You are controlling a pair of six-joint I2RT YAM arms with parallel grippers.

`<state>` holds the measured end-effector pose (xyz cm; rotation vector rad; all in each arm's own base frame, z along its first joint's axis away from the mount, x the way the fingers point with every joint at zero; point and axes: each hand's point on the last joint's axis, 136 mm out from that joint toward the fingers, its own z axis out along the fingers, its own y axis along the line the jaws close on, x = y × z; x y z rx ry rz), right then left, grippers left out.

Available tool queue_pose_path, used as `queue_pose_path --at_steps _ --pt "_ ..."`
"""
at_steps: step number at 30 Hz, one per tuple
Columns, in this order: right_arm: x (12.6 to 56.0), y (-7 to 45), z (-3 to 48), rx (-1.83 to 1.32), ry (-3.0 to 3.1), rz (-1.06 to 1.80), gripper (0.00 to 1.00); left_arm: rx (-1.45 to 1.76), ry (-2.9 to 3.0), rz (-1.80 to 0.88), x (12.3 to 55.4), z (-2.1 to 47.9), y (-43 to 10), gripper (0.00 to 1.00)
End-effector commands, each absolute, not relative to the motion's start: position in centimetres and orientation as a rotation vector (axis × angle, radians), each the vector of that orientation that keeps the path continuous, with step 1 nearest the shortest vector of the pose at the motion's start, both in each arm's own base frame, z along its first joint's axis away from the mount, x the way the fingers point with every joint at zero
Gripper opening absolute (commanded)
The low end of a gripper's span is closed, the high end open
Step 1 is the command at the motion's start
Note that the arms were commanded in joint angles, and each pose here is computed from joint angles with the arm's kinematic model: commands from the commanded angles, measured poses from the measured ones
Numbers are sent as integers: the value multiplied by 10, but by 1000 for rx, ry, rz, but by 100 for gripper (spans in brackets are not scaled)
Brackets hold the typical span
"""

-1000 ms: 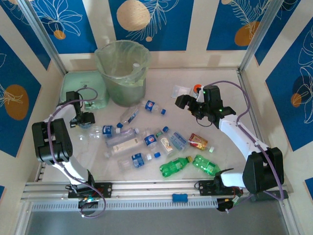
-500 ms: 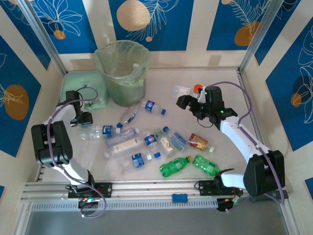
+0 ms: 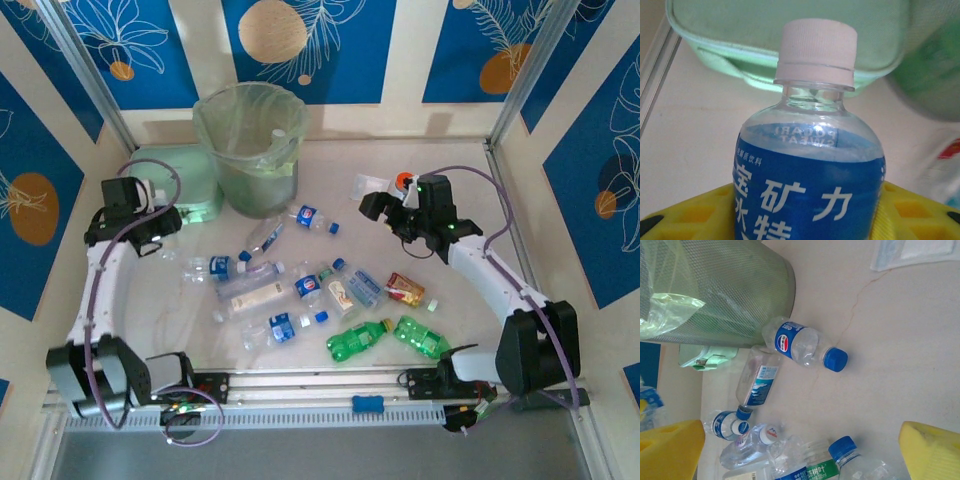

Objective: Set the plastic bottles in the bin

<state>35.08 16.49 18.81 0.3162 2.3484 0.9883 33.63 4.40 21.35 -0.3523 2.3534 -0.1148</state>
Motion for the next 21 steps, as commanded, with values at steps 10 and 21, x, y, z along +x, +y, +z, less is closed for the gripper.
queue_pose_path --at_steps 10,21 --pt "355 196 197 232 2351 1085 100 -264 1775 -723 345 395 -37 49" --pt "349 195 209 196 2341 1066 100 -19 1695 -759 419 463 -104 49"
